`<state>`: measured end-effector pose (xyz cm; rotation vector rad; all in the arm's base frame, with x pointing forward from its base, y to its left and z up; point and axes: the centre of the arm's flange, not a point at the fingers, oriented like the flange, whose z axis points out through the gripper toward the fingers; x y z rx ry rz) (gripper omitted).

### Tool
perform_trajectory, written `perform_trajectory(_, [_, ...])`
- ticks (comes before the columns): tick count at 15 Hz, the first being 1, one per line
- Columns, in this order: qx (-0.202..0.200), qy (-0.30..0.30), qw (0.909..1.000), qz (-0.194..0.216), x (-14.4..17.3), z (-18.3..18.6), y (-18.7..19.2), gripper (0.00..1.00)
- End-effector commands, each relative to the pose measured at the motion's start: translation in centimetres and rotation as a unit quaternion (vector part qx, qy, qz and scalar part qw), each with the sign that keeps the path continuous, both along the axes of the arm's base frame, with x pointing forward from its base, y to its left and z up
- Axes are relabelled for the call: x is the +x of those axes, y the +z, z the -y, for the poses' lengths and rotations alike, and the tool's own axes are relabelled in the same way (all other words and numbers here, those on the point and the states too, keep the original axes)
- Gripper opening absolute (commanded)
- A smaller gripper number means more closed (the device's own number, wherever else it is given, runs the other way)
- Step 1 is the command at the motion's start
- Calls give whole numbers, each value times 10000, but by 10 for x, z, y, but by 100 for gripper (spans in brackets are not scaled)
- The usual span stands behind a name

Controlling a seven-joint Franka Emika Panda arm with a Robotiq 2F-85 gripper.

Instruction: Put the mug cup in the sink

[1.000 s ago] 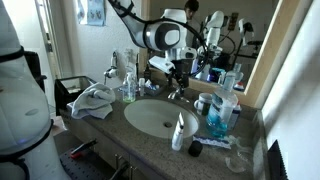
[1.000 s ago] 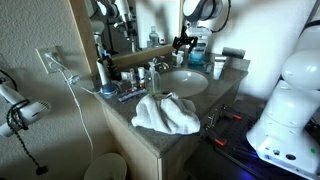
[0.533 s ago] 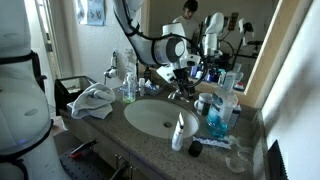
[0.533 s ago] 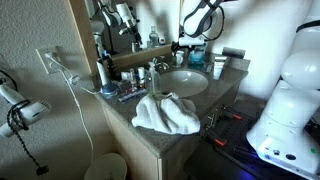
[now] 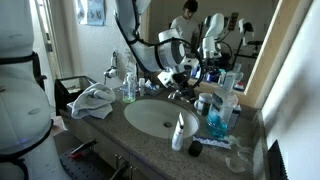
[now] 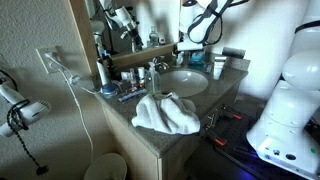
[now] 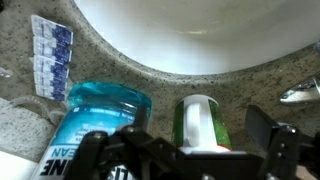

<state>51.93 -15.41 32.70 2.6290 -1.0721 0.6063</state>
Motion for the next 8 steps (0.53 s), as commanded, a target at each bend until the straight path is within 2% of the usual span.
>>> perform_trajectory(1, [-53,-96,9999,87,8,-1,-20,100])
perform_trajectory(8, [-116,-114,9998,83,34,14,-34,100])
